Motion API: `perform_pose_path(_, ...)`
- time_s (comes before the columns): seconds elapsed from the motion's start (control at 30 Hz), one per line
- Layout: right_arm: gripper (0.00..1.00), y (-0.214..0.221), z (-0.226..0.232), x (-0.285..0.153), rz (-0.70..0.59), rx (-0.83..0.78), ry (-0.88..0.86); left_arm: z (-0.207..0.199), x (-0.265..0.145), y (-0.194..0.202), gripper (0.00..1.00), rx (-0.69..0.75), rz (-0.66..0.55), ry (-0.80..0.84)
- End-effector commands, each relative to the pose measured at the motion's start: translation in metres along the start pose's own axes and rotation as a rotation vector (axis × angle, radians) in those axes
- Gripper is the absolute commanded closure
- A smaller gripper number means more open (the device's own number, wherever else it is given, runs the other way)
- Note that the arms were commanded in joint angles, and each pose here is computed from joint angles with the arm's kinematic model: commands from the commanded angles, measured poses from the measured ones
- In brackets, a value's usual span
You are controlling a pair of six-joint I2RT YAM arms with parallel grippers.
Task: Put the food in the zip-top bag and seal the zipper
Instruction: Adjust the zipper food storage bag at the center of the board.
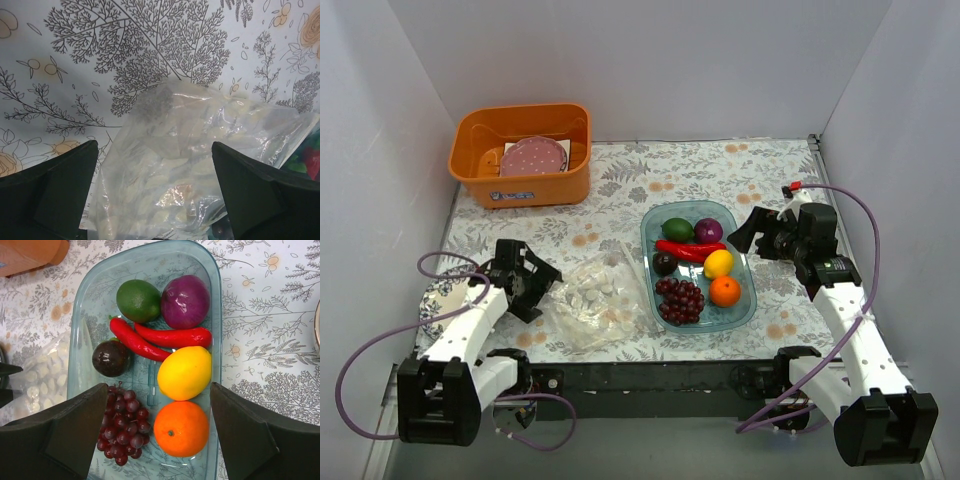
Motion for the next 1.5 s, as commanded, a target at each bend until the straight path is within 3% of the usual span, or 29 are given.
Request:
perform_pose_path(0.0,0.09,-0.012,0.01,-0.003,-0.018,-0.029,-0.033,-0.018,-0.012,-0.003,0.07,-0.032,-0.039,0.153)
perform_pose_path(0.1,0.09,-0.006,0.006,-0.001,0.005,-0.021,-0.022,-0.019,-0.016,-0.006,0.21,-0.041,-0.078,0.195)
perform_pose_path(0.2,0.09,-0.003,0.005,-0.002,0.012,-0.016,-0.015,-0.019,-0.017,-0.009,0.45,-0.042,-0.104,0.21)
perform_pose_path(0.23,0.09,-0.003,0.005,-0.003,0.011,-0.016,-0.017,-0.019,-0.017,-0.011,0.59,-0.037,-0.113,0.207)
perform_pose_path(0.33,0.09,-0.003,0.006,-0.005,0.003,-0.013,-0.015,-0.02,-0.015,-0.014,0.75,-0.02,-0.121,0.196)
perform_pose_path(0.47,0.09,-0.002,0.006,-0.006,0.008,-0.006,-0.01,-0.022,-0.012,-0.017,0.93,0.008,-0.122,0.178)
perform_pose_path(0.57,0.1,-0.003,0.007,-0.008,0.007,-0.008,-0.012,-0.029,-0.015,-0.028,1.0,0.03,-0.165,0.172)
perform_pose_path(0.73,0.1,-0.002,0.01,-0.01,0.008,-0.01,-0.026,-0.06,-0.033,-0.062,1.0,0.194,-0.26,0.156)
perform_pose_path(0.93,0.11,0.0,0.009,-0.011,0.016,-0.011,-0.021,-0.075,-0.032,-0.084,1.0,0.368,-0.269,0.071)
perform_pose_path(1.2,0.11,-0.002,0.012,-0.014,0.013,-0.012,-0.026,-0.062,-0.022,-0.089,0.99,0.465,-0.275,-0.003)
perform_pose_path(1.43,0.11,0.002,0.013,-0.013,0.042,-0.014,-0.041,-0.059,-0.014,-0.084,0.91,0.496,-0.243,-0.004)
perform_pose_path(1.47,0.11,0.003,0.014,-0.013,0.047,-0.015,-0.044,-0.061,-0.015,-0.083,0.86,0.498,-0.237,0.006)
Point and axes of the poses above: each gripper's point midway between its finger pads, its own x axis out along the fingers, its own z axis along the line the jaws close on, y = z × x, the point moved 1 cm from there along -x, back along the fingers, and after that the axes turned 2 degrees about -x, right-handed, at the moved point
